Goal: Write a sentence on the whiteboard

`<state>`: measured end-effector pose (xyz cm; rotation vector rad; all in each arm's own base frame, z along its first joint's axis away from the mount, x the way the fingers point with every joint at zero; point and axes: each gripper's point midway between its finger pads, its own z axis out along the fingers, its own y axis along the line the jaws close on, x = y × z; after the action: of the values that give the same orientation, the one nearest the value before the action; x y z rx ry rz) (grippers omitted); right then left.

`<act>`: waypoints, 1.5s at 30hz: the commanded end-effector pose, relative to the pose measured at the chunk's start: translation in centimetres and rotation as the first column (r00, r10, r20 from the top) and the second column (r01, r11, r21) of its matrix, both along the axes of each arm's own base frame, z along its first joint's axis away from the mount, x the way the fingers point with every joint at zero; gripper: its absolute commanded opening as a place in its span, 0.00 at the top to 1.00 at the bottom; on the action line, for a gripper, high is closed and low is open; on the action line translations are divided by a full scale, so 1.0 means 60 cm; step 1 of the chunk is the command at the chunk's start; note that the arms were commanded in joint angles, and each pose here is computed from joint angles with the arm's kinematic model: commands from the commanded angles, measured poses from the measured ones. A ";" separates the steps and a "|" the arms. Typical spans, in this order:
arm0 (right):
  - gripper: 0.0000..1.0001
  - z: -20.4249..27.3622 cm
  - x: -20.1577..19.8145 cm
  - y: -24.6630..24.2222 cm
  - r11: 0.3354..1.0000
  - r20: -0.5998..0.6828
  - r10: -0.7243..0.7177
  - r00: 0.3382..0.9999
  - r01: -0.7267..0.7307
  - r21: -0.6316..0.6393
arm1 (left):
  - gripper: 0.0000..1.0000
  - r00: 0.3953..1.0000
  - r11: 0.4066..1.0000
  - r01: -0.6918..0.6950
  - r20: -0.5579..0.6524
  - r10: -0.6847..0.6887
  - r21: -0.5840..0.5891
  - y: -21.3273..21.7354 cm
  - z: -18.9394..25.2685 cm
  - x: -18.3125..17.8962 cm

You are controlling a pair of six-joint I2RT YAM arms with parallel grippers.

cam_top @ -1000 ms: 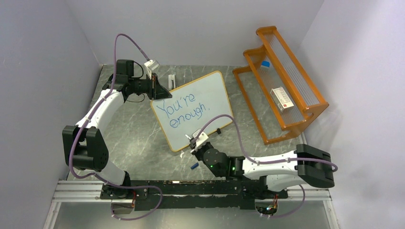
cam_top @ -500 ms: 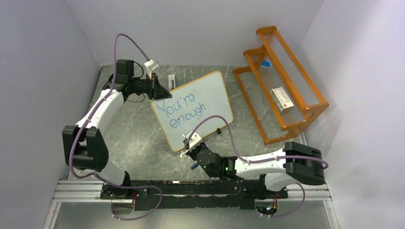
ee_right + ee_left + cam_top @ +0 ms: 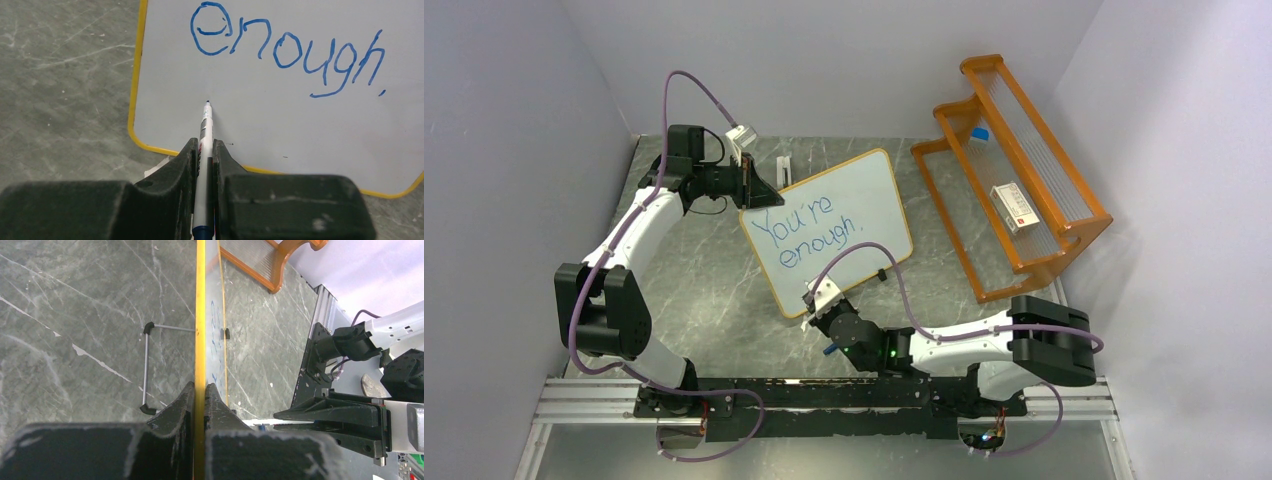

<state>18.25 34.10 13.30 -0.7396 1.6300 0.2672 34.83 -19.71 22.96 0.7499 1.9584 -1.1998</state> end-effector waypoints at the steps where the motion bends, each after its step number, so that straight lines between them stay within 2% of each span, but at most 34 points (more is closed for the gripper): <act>1: 1.00 0.020 0.004 0.006 0.999 0.009 -0.028 1.000 0.028 0.030 | 0.95 0.999 0.995 -0.044 0.006 0.044 0.088 0.012 -0.044 0.018; 26: 1.00 0.012 0.022 0.013 0.999 0.007 -0.053 0.999 0.053 0.009 | 0.95 0.999 0.996 -0.041 0.006 0.041 0.084 0.012 -0.042 0.017; 45: 1.00 0.017 0.008 0.040 0.999 -0.011 0.036 0.999 -0.036 0.013 | 0.95 0.999 0.995 -0.044 0.009 0.044 0.086 0.012 -0.041 0.017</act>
<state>18.75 35.68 13.81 -0.7632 1.6266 0.2687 34.84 -19.70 22.96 0.7498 1.9586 -1.1988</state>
